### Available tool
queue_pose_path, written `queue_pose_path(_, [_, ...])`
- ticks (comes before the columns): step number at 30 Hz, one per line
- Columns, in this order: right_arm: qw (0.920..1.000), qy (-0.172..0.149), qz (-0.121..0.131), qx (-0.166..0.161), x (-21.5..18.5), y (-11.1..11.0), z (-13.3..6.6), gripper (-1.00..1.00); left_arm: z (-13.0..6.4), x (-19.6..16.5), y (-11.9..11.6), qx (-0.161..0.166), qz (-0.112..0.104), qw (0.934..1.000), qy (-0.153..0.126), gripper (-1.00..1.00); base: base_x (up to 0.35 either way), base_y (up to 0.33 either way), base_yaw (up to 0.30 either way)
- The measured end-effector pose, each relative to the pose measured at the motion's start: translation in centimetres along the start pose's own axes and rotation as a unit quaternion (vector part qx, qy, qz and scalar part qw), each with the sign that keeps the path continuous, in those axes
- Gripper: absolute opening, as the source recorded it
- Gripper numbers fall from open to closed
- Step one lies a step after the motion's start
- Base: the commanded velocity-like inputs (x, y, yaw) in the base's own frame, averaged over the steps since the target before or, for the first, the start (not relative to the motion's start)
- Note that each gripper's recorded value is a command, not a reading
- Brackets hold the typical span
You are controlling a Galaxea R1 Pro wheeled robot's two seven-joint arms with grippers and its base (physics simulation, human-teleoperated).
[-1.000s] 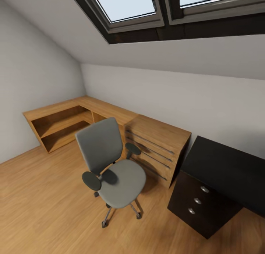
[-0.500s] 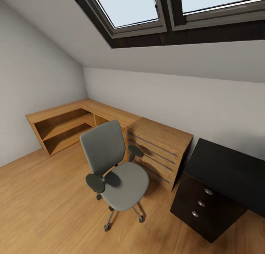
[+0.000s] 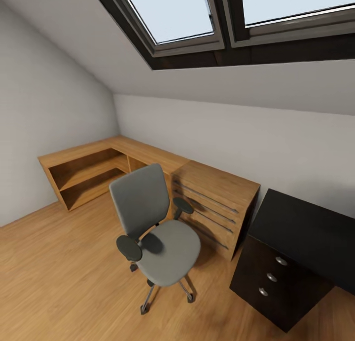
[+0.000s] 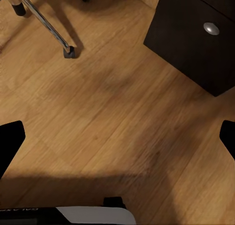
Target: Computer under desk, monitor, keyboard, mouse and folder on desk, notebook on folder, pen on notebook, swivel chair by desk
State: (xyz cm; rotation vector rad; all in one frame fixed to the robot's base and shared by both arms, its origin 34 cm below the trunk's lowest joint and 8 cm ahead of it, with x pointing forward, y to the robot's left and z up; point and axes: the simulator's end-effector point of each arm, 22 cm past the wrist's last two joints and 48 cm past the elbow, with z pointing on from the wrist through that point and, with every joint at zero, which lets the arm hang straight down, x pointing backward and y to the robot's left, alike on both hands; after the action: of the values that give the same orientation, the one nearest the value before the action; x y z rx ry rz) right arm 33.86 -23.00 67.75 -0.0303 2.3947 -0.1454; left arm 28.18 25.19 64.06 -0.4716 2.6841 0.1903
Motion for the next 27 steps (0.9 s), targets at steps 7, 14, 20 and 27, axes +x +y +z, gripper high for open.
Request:
queue_pose_path(7, [1.0000,-0.001,0.003,-0.002,-0.13,0.55,-0.04,1.00,0.00,-0.06,-0.04,0.000,0.000,1.0000,-0.001,1.00,-0.031,0.003,0.103])
queue_pose_path(14, [1.0000,0.000,0.004,-0.002,-0.12,0.63,-0.03,1.00,0.05,-0.06,0.18,-0.003,-0.003,1.0000,0.000,1.00,-0.244,0.050,0.260])
queue_pose_path(20, [1.0000,0.000,0.004,-0.002,-0.12,0.64,-0.03,1.00,0.05,-0.01,0.21,-0.003,-0.003,1.0000,0.001,1.00,-0.311,0.049,0.275])
queue_pose_path(27, [1.0000,0.000,0.004,-0.002,-0.11,0.64,-0.06,1.00,0.02,0.12,0.30,-0.004,-0.002,1.0000,0.002,1.00,-0.149,-0.021,0.278])
